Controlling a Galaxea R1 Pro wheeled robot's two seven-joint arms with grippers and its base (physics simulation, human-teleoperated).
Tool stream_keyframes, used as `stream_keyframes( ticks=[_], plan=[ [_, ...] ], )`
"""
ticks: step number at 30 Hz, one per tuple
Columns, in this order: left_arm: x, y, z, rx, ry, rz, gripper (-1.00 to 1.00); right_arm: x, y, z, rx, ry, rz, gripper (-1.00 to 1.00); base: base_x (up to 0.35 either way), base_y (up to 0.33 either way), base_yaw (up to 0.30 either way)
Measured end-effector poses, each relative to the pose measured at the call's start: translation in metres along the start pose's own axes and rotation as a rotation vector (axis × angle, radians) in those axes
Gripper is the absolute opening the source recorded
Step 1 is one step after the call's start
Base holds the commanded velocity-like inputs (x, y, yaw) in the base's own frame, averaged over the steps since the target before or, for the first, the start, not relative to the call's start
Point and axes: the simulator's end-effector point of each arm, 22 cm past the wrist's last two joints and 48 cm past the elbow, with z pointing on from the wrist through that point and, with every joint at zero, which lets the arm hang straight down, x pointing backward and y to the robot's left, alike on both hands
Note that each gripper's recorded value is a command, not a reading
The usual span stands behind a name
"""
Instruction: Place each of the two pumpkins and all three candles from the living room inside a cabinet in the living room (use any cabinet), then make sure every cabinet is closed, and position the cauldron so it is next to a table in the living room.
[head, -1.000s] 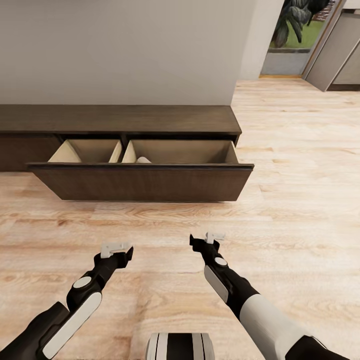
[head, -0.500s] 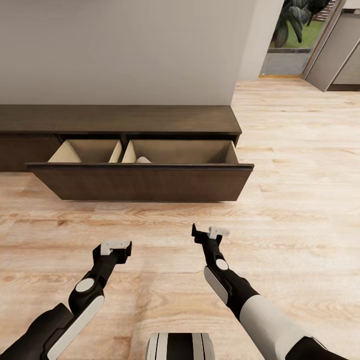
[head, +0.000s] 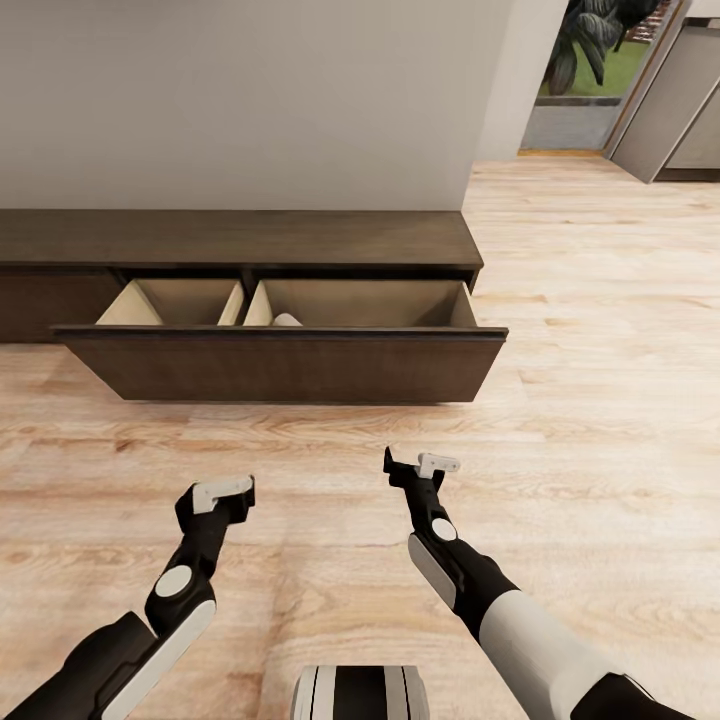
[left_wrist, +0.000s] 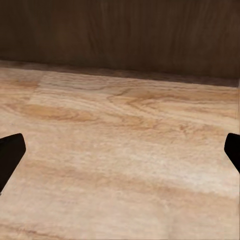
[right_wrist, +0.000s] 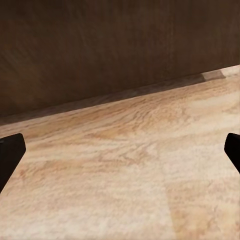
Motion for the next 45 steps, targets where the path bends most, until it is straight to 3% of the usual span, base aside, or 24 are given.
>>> stream_keyframes(
  ticks=[6, 12, 20, 39, 45],
  plan=[
    [0.005, 0.017, 0.007, -0.037, -0.084, 0.001, 1.0, 0.001, 0.0, 0.0, 0.001, 0.001, 0.001, 1.0, 0.0, 0.0, 0.0],
    [0.007, 0.015, 0.004, -0.025, -0.146, -0.037, 1.0, 0.001, -0.001, 0.0, 0.002, 0.003, 0.001, 1.0, 0.0, 0.0, 0.0],
    [0.007, 0.012, 0.003, -0.029, -0.15, -0.053, 1.0, 0.001, -0.001, 0.0, 0.002, 0.003, 0.001, 1.0, 0.074, 0.0, 0.0],
    [0.026, 0.023, 0.008, -0.065, -0.103, -0.05, 1.0, 0.007, 0.003, -0.001, -0.026, 0.021, -0.001, 1.0, 0.195, 0.0, 0.0],
    [0.03, 0.03, 0.01, -0.085, -0.097, -0.049, 1.0, 0.031, 0.0, -0.005, -0.062, 0.072, -0.014, 1.0, 0.256, 0.0, 0.0]
  ],
)
